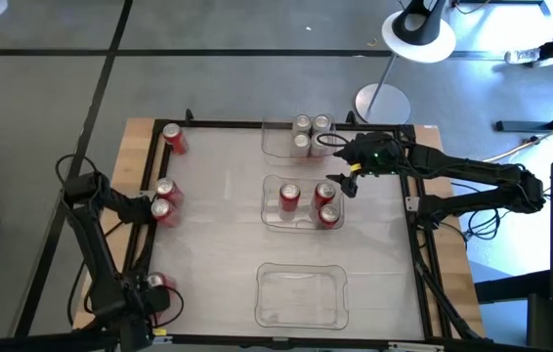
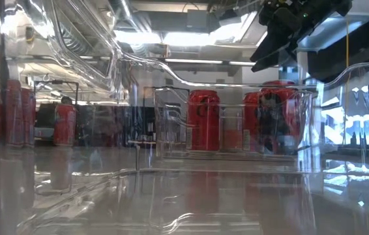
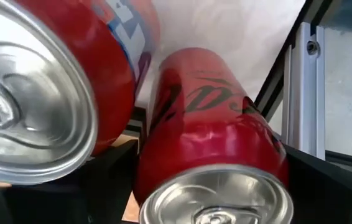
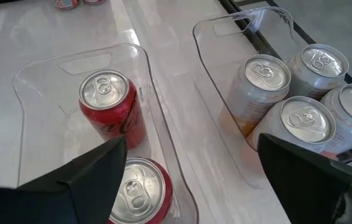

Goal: Sort soda cans
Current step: Put the red black soda can into the middle transparent bin

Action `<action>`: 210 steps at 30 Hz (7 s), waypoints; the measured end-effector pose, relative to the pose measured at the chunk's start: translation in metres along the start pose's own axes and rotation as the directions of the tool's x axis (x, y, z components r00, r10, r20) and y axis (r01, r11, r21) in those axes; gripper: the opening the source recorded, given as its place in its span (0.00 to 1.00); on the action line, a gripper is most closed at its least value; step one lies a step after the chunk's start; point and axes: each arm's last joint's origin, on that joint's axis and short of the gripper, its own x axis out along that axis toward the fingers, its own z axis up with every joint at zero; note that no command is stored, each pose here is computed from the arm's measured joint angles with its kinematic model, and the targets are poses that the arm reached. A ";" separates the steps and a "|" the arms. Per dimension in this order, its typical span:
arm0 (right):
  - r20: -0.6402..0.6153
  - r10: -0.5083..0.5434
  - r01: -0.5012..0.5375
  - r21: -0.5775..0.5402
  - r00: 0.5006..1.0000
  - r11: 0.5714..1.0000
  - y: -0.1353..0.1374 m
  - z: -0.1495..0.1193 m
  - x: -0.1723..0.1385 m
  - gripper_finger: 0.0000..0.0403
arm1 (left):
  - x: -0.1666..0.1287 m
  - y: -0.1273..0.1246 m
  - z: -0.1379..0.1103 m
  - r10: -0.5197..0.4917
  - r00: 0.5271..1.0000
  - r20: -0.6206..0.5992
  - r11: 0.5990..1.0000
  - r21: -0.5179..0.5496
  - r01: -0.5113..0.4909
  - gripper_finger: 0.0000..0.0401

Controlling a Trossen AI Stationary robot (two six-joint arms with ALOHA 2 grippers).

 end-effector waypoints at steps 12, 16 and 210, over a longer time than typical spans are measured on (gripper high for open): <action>0.000 0.000 0.000 0.000 1.000 1.000 0.000 0.000 0.000 0.89 | -0.002 -0.002 0.013 -0.037 0.999 -0.036 0.996 -0.080 0.034 0.74; 0.000 0.000 0.000 -0.004 1.000 1.000 0.000 0.000 0.000 0.89 | -0.012 -0.004 0.025 -0.074 0.997 -0.029 0.990 -0.121 0.070 0.74; -0.062 0.166 -0.165 0.027 0.984 0.986 0.006 -0.002 0.032 0.89 | -0.052 0.208 0.363 -0.101 0.842 0.530 0.995 0.074 0.072 0.93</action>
